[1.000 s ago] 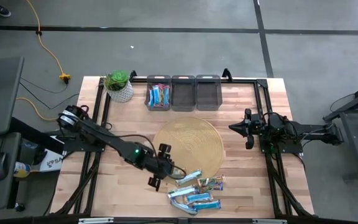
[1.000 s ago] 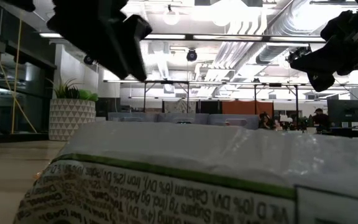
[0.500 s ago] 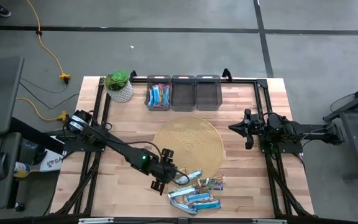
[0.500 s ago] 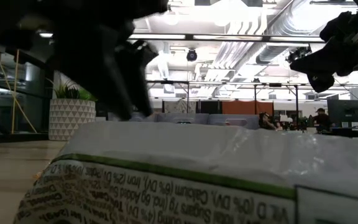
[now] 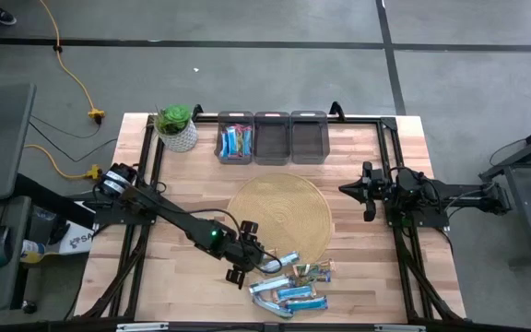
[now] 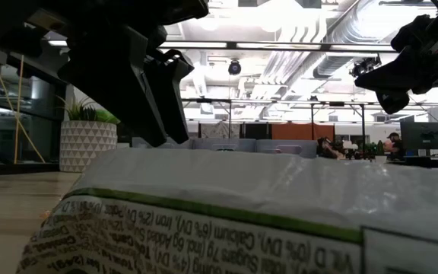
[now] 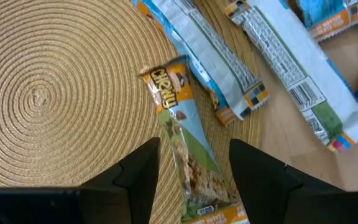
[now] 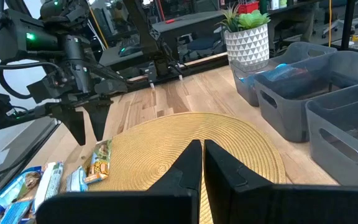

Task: Pick and place Granola Bars by type
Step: Put the orange granola bar into the center black bin

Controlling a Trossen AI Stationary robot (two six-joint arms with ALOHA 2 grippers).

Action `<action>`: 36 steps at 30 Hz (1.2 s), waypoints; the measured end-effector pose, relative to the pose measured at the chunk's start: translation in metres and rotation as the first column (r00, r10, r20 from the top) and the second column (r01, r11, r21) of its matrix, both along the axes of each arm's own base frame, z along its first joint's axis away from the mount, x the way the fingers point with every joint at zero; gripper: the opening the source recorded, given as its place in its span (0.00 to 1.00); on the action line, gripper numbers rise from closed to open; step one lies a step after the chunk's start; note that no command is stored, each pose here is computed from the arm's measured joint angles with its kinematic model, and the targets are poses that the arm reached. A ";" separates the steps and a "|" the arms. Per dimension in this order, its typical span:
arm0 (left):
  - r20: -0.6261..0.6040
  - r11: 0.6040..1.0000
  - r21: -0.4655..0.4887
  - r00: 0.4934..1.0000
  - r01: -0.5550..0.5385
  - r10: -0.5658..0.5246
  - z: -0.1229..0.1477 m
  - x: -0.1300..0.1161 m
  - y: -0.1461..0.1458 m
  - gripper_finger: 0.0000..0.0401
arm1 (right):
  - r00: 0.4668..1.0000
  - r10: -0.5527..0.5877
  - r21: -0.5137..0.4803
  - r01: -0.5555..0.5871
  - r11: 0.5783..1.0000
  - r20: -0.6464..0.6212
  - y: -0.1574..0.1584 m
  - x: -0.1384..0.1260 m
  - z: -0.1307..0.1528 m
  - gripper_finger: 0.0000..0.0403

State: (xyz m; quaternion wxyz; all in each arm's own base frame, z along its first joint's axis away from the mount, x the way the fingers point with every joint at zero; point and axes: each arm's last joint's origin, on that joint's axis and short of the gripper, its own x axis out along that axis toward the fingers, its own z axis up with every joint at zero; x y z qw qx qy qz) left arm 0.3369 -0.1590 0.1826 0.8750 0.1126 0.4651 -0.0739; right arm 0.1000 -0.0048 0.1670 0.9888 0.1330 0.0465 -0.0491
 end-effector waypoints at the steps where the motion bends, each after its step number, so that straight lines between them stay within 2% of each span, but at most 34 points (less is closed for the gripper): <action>1: -0.003 1.000 0.002 1.000 -0.001 0.001 -0.002 0.000 0.000 0.47 | 1.000 0.000 0.000 0.000 1.000 -0.001 0.000 0.000 0.000 0.00; 10: -0.048 1.000 -0.003 0.999 -0.015 0.015 -0.022 0.005 -0.003 0.47 | 1.000 0.000 0.000 0.000 1.000 0.000 0.000 0.000 0.000 0.00; 32: -0.048 0.999 -0.007 0.998 -0.039 0.038 -0.024 0.006 -0.003 0.47 | 1.000 0.000 0.000 0.000 1.000 0.000 0.000 0.000 0.000 0.00; 36: -0.070 0.998 -0.007 0.996 -0.062 0.062 -0.033 0.006 -0.001 0.47 | 1.000 0.000 0.000 0.000 1.000 0.001 0.000 0.000 0.000 0.00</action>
